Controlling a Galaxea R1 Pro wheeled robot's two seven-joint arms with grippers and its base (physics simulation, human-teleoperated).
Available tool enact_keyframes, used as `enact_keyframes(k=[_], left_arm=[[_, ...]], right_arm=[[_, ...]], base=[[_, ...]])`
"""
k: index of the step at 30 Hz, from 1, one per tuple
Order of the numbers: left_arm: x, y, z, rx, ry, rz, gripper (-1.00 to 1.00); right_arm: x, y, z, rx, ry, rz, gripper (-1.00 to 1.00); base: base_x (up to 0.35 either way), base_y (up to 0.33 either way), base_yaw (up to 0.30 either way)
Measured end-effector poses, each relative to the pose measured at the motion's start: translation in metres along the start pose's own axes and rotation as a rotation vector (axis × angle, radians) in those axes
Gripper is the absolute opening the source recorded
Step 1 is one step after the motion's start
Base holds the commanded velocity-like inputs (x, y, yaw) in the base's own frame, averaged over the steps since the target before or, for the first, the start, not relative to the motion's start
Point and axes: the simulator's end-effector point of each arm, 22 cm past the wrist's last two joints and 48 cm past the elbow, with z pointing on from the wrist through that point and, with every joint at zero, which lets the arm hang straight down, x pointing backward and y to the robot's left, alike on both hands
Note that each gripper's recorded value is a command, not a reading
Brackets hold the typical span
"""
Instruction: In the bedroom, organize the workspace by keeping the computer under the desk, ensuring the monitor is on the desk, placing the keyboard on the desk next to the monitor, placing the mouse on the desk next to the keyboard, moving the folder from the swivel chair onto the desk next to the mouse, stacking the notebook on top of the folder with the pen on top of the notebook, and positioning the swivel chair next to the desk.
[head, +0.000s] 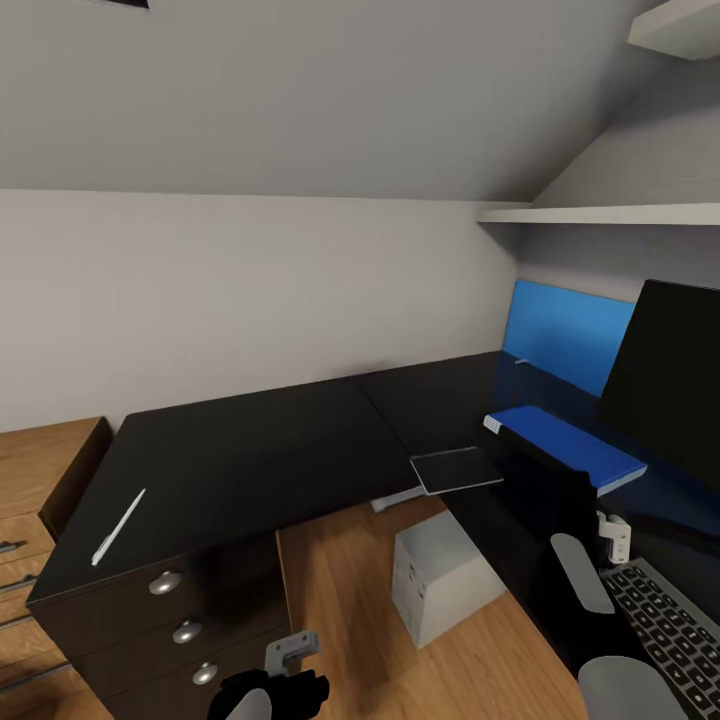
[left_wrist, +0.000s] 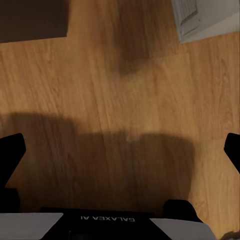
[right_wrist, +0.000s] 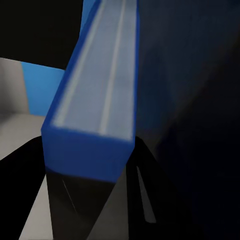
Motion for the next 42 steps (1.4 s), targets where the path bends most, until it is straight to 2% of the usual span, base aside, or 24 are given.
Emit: enact_keyframes(k=[7,12,42], left_arm=[[0.001,0.001,0.001,-0.003,0.002,0.0,1.0],[0.001,-0.01,0.001,0.012,0.008,-0.026,1.0],[0.008,-0.007,0.005,0.0,0.021,-0.024,1.0]], right_arm=[[0.003,0.001,0.0,-0.003,0.015,-0.005,-1.0],[0.009,0.004,-0.003,-0.016,0.025,-0.009,-1.0],[0.006,0.003,-0.002,-0.014,0.022,-0.004,-1.0]], base=[[0.008,0.0,0.0],[0.0,0.0,0.0],[0.0,0.0,0.0]])
